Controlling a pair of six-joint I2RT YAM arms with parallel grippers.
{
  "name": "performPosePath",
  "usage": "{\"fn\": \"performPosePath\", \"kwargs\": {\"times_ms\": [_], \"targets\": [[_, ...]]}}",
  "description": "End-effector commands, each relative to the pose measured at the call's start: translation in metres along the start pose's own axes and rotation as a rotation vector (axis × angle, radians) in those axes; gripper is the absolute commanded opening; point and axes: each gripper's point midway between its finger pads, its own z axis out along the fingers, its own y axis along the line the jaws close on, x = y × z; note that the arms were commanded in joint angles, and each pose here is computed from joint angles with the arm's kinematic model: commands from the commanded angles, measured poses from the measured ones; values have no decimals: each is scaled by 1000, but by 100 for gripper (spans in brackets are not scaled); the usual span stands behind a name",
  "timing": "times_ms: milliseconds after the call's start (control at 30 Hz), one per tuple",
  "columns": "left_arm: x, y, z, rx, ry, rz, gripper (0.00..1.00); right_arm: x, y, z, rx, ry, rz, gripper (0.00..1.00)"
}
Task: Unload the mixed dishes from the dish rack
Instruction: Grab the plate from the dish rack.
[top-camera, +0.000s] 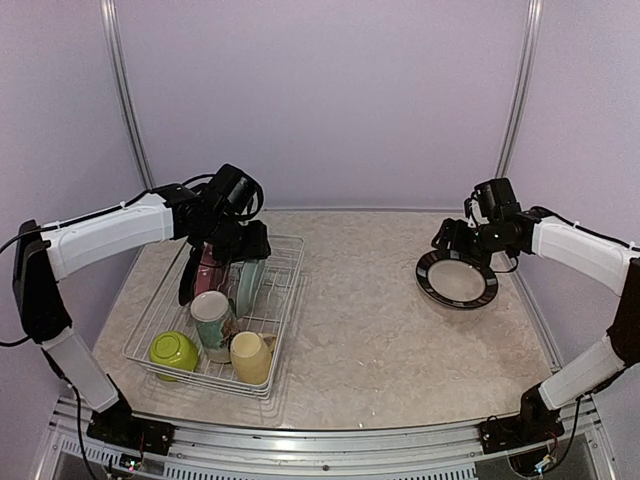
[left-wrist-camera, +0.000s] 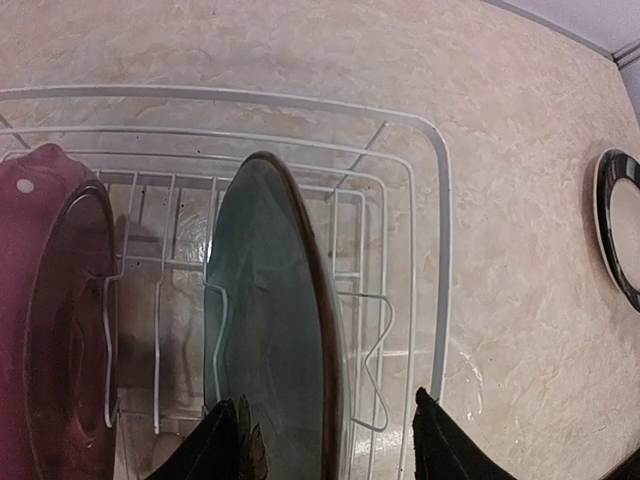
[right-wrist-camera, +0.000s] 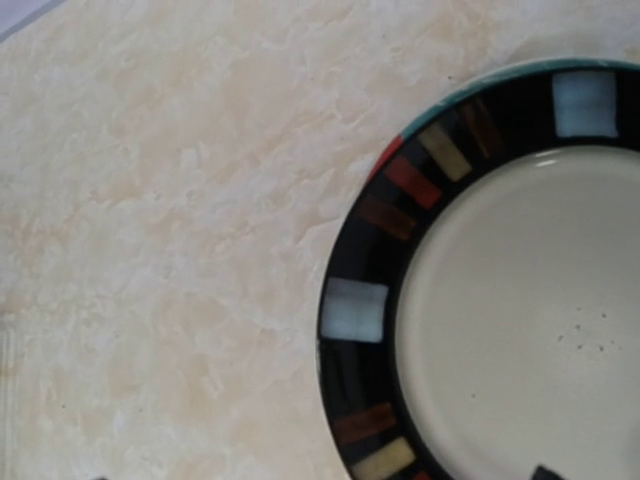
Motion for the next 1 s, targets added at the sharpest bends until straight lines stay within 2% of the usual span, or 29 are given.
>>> {"fn": "performPosePath", "kwargs": {"times_ms": [0, 367, 733, 867, 967], "targets": [[-4, 0, 1, 9, 25, 1, 51, 0, 1, -1, 18, 0, -9, 88], [6, -1, 20, 9, 119, 16, 36, 11, -5, 2, 15, 7, -1, 88], [1, 6, 18, -34, 95, 34, 14, 12, -3, 1, -1, -2, 8, 88], [1, 5, 16, -20, 103, 35, 10, 12, -1, 3, -7, -5, 11, 88], [-1, 2, 13, -6, 105, 35, 3, 14, 0, 3, -12, -3, 10, 88]]}}
